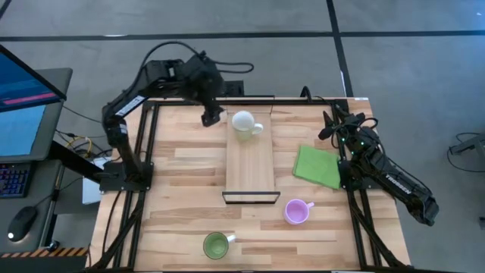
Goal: Stack small to large cups/mugs on shelf
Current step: Put the green mug on the shelf
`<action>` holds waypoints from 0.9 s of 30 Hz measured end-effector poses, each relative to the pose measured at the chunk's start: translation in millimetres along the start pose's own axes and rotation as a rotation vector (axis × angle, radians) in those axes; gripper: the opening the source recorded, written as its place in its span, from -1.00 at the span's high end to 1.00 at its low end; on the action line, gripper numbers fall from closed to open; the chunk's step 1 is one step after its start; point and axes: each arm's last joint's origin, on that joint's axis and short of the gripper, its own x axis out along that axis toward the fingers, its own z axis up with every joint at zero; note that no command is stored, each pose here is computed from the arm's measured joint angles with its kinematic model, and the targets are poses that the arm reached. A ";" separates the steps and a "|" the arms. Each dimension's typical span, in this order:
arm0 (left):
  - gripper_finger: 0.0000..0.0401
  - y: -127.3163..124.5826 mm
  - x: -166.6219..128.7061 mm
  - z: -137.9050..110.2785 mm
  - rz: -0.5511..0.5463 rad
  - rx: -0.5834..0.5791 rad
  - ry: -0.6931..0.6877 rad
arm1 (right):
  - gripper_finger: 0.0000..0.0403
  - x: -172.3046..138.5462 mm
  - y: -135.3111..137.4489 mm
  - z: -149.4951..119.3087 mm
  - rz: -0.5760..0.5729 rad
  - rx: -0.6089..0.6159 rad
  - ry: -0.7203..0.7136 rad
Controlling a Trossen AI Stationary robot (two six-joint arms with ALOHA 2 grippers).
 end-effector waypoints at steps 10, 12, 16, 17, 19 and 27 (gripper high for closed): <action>-0.45 -30.4 -21.3 -10.6 -0.054 0.090 0.042 | -0.33 0.0 0.0 0.0 0.000 0.072 0.000; -0.45 -37.6 -21.7 -10.3 -0.069 0.108 0.042 | -0.33 0.0 0.0 0.0 0.000 0.087 0.000; -0.45 -54.1 -23.5 -9.9 -0.103 0.146 0.037 | -0.33 0.0 0.0 0.1 0.000 0.088 0.000; -0.45 -58.5 -24.6 -10.0 -0.112 0.155 0.034 | -0.33 0.0 0.0 0.0 0.000 0.088 0.000; -0.45 -66.7 -27.5 -10.4 -0.129 0.158 0.028 | -0.33 0.0 0.0 0.0 0.000 0.088 0.000; -0.45 -101.3 -42.6 -17.7 -0.171 0.153 0.012 | -0.33 0.0 0.0 0.0 0.001 0.108 0.000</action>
